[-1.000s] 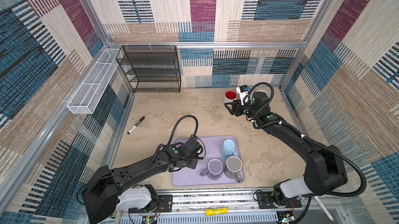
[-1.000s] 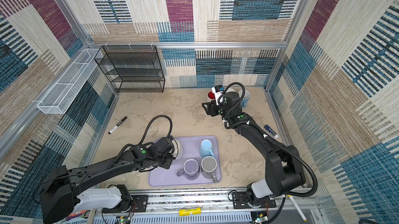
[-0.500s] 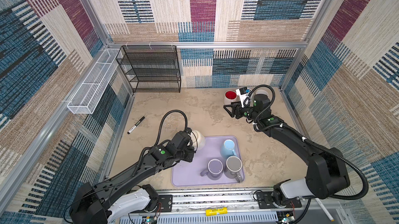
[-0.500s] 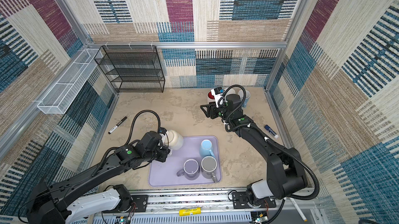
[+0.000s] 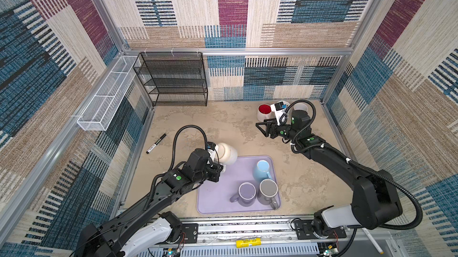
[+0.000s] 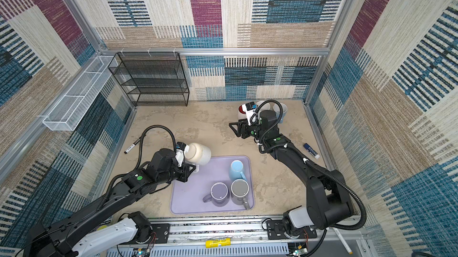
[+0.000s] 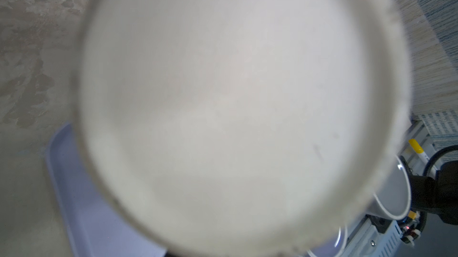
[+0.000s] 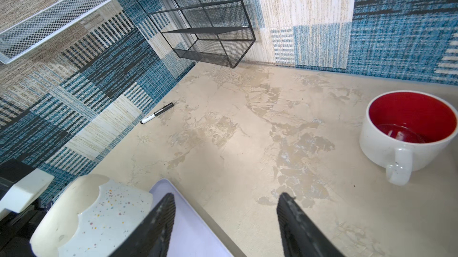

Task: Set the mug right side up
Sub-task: 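Carry the mug toward the right gripper while the right gripper reaches toward it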

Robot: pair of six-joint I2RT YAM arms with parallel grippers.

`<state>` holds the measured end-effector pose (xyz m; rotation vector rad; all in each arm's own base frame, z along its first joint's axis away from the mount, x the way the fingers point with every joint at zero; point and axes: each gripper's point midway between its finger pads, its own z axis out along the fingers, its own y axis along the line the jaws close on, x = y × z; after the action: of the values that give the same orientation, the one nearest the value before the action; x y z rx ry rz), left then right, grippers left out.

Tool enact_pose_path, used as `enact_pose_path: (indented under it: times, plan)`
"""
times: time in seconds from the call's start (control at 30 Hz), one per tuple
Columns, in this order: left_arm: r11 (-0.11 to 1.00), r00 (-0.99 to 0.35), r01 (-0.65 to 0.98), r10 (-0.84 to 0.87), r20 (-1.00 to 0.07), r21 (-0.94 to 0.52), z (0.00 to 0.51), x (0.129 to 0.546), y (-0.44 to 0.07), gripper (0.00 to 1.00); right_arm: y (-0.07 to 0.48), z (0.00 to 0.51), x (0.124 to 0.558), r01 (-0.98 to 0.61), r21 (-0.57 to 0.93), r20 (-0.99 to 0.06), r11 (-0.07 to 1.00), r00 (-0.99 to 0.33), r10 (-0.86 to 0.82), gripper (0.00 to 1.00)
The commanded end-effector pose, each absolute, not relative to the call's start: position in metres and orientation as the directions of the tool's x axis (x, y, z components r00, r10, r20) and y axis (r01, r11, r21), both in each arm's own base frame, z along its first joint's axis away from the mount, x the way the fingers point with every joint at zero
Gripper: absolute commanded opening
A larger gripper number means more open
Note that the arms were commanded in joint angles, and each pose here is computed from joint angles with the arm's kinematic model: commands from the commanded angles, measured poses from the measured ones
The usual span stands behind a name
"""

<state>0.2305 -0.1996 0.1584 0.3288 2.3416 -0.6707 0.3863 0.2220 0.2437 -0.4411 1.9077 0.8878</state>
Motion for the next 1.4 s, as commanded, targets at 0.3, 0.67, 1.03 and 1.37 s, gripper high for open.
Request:
enact_pose_path:
  times: [0.3, 0.67, 1.03, 1.37]
  plan:
    - [0.668, -0.602, 0.54, -0.12, -0.79, -0.513, 0.234, 0.255, -0.221, 0.0, 0.23, 0.252, 0.366, -0.67, 0.461, -0.862, 0.582, -0.494, 0.114, 0.67]
    - [0.566, -0.522, 0.616, -0.228, -0.822, -0.548, 0.274, 0.275, -0.223, 0.0, 0.242, 0.263, 0.337, -0.711, 0.537, -0.834, 0.454, -0.529, 0.158, 0.67]
    - [0.417, -0.475, 0.72, -0.288, -0.832, -0.555, 0.307, 0.283, -0.234, 0.0, 0.28, 0.283, 0.305, -0.769, 0.55, -0.834, 0.326, -0.526, 0.165, 0.68]
    - [0.323, -0.397, 0.801, -0.342, -0.852, -0.504, 0.334, 0.272, -0.235, 0.0, 0.3, 0.299, 0.289, -0.797, 0.567, -0.823, 0.208, -0.534, 0.194, 0.67]
